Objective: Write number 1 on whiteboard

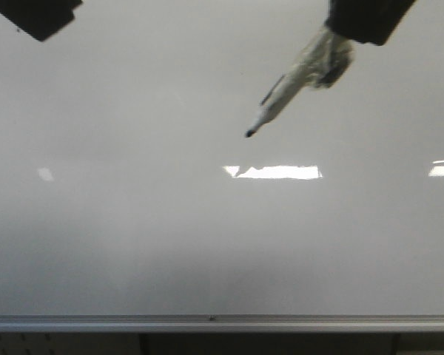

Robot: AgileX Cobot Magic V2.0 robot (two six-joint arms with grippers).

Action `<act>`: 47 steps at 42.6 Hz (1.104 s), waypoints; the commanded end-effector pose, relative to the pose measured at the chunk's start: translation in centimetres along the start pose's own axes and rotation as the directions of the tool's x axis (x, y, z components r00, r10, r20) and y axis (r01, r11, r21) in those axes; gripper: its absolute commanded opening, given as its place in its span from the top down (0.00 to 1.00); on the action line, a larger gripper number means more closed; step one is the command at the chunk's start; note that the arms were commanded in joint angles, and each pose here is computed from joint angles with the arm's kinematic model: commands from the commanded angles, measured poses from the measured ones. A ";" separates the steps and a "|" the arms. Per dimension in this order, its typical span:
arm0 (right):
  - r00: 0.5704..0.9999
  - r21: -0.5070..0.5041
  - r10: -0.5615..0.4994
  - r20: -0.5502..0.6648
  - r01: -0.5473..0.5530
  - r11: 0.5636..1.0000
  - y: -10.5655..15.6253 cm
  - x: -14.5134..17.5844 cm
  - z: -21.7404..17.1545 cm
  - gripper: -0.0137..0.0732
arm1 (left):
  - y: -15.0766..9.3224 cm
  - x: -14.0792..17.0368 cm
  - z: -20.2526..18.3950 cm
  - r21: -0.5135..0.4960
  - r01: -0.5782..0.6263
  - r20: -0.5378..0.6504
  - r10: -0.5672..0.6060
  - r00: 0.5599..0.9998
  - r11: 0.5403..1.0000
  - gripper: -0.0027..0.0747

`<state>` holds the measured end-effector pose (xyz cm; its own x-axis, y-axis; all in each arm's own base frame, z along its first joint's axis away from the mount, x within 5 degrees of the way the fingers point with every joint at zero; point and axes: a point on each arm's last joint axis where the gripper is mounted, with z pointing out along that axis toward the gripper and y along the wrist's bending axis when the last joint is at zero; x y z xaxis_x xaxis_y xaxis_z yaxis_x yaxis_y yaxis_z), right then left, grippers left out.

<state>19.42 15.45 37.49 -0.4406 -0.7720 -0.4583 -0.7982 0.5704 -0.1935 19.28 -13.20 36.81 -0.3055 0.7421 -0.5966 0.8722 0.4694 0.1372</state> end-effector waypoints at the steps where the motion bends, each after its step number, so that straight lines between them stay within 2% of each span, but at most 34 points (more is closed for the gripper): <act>1: 0.974 0.152 0.202 0.102 -0.216 0.964 -1.7 1.0 -3.5 0.89 | 0.9 0.3 -2.8 -0.082 0.116 0.093 -0.108 0.990 0.990 0.18; 3: 0.951 0.185 0.272 0.144 -0.296 0.937 -2.2 1.8 -4.3 0.89 | 1.2 0.6 -3.3 -0.100 0.147 0.102 -0.137 0.985 0.984 0.18; 8: 0.893 0.223 0.367 0.262 -0.426 0.877 -3.4 4.1 -5.3 0.89 | 1.6 1.2 -4.4 -0.137 0.176 0.120 -0.160 0.980 0.975 0.18; 13: 0.821 0.257 0.474 0.318 -0.556 0.790 -5.0 7.0 -5.3 0.89 | 1.5 1.2 -4.7 -0.141 0.178 0.130 -0.160 0.979 0.974 0.18; 19: 0.674 0.223 0.641 0.368 -0.733 0.642 -6.7 10.1 -4.7 0.89 | 1.4 1.2 -4.7 -0.138 0.180 0.132 -0.162 0.978 0.974 0.18; 22: 0.620 0.204 0.681 0.390 -0.779 0.593 -7.1 11.2 -3.9 0.89 | 1.4 1.2 -4.7 -0.138 0.180 0.132 -0.162 0.978 0.974 0.18; 27: 0.623 0.215 0.671 0.401 -0.776 0.592 -7.2 12.5 -1.5 0.89 | 1.5 1.2 -4.7 -0.140 0.180 0.136 -0.162 0.978 0.974 0.18; 33: 0.592 0.197 0.635 0.497 -0.789 0.581 -7.2 13.3 1.0 0.89 | 1.5 1.1 -4.7 -0.143 0.181 0.141 -0.161 0.977 0.973 0.18; 40: 0.565 0.197 0.559 0.607 -0.789 0.582 -8.0 12.8 0.9 0.89 | 1.6 1.1 -4.7 -0.147 0.182 0.146 -0.160 0.976 0.972 0.18; 47: 0.559 0.212 0.498 0.663 -0.778 0.592 -9.0 12.2 1.1 0.89 | 1.7 0.9 -4.7 -0.158 0.183 0.162 -0.157 0.974 0.970 0.18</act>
<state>20.75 1.42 30.84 -0.5048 0.0366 -0.8625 -0.0421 0.9969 0.0669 18.82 -9.38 38.60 -0.4212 0.6271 -0.6552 0.7541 0.6435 0.1312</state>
